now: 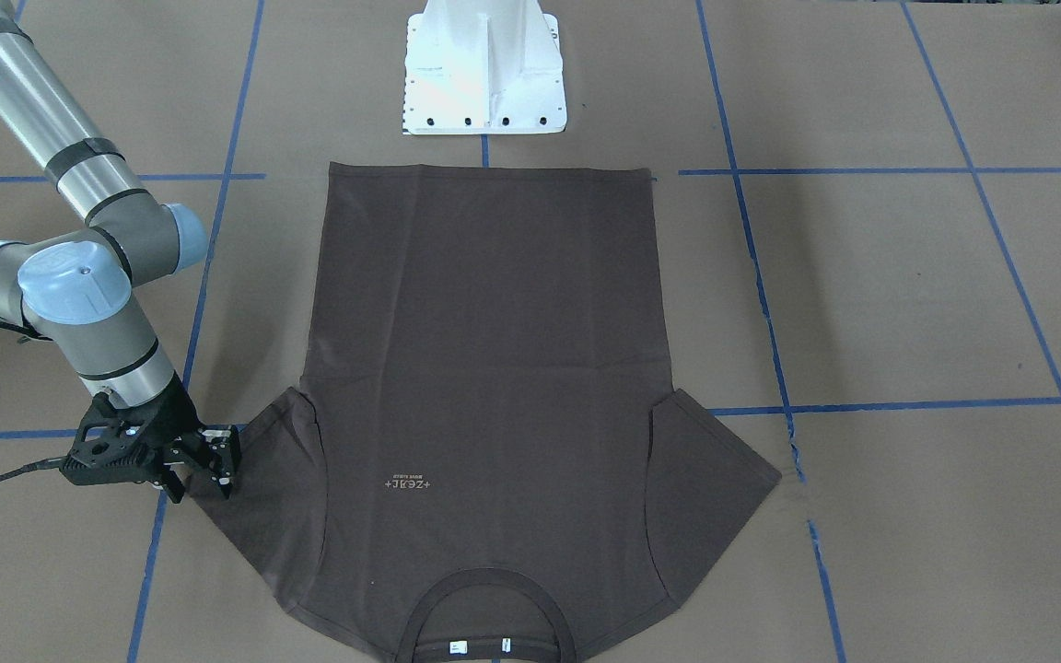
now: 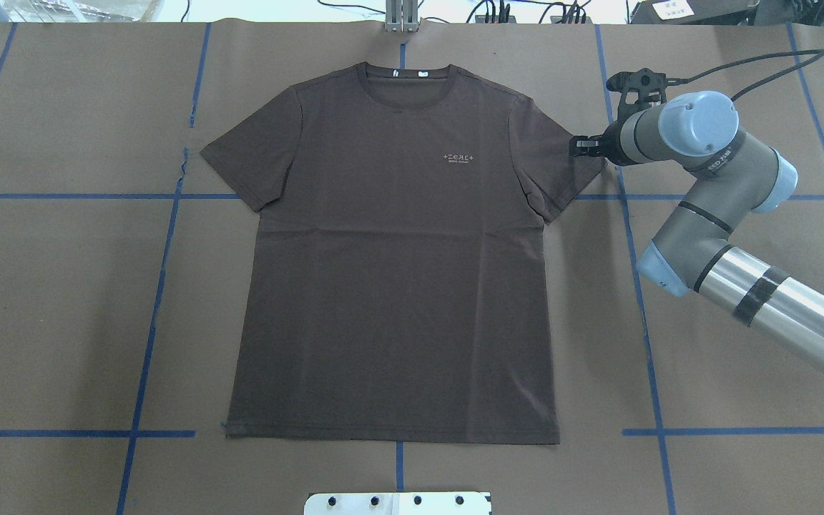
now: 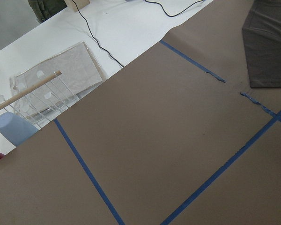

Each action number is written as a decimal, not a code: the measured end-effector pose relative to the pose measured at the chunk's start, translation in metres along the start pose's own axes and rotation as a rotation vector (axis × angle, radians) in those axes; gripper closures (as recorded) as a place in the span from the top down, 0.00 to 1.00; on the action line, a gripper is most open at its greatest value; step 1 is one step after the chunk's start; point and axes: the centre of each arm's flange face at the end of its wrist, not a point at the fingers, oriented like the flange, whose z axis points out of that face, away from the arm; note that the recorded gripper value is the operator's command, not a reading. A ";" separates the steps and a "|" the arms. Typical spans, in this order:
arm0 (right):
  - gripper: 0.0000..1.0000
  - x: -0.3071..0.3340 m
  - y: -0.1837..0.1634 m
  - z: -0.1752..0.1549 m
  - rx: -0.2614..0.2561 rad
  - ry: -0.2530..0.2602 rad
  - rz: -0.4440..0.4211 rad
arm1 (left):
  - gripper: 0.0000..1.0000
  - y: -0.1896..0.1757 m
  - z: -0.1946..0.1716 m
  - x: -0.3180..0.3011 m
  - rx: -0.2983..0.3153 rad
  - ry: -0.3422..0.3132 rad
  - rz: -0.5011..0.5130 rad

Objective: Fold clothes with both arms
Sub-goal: 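Move the right gripper over the sleeve nearest it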

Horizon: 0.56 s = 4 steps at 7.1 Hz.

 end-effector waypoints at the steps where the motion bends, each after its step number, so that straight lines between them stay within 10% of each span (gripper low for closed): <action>1: 0.62 0.000 0.000 0.000 0.002 0.001 -0.003 | 1.00 0.000 0.000 0.000 -0.001 0.000 -0.001; 4: 0.62 0.004 0.000 0.000 0.012 0.011 -0.006 | 1.00 0.002 0.000 0.000 -0.003 0.000 -0.003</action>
